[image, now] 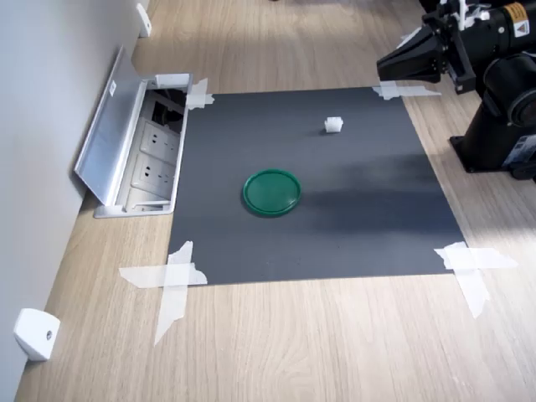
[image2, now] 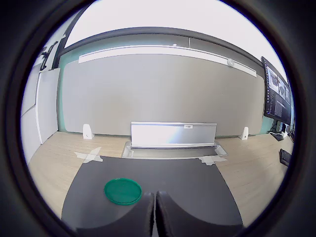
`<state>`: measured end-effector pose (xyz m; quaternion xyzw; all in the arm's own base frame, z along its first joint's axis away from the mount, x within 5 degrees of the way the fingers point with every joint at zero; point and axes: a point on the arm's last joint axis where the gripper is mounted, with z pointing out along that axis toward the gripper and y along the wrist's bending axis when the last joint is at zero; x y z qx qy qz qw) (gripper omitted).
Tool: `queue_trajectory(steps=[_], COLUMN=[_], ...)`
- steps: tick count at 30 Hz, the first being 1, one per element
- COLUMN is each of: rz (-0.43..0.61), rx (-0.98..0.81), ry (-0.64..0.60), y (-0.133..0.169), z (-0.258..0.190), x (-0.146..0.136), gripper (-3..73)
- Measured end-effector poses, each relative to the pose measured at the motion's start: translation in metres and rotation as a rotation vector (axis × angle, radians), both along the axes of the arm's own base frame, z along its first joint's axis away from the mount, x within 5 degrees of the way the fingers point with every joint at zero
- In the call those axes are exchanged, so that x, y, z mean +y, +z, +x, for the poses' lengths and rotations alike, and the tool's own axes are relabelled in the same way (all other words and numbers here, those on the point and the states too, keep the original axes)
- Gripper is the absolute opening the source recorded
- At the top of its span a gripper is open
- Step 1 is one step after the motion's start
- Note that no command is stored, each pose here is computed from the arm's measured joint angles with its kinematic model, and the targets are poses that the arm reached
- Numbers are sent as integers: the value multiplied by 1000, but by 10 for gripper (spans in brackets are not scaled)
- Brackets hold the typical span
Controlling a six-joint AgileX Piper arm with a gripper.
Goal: Grasp a white terminal and put it on the green lid.
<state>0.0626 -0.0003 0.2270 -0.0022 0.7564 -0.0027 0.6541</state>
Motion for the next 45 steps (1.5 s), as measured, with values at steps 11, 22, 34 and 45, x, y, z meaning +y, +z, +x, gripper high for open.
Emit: queue_trajectory(steps=[11,22,34,45], rz=[1,-43,-84,-181], rx=[1,48,664,786], ry=[0,5,-29,-12], y=[-1,25,89,110], z=[0,5,27,40], x=[0,0,-5,-9], gripper=[-9,-9,-9,-9])
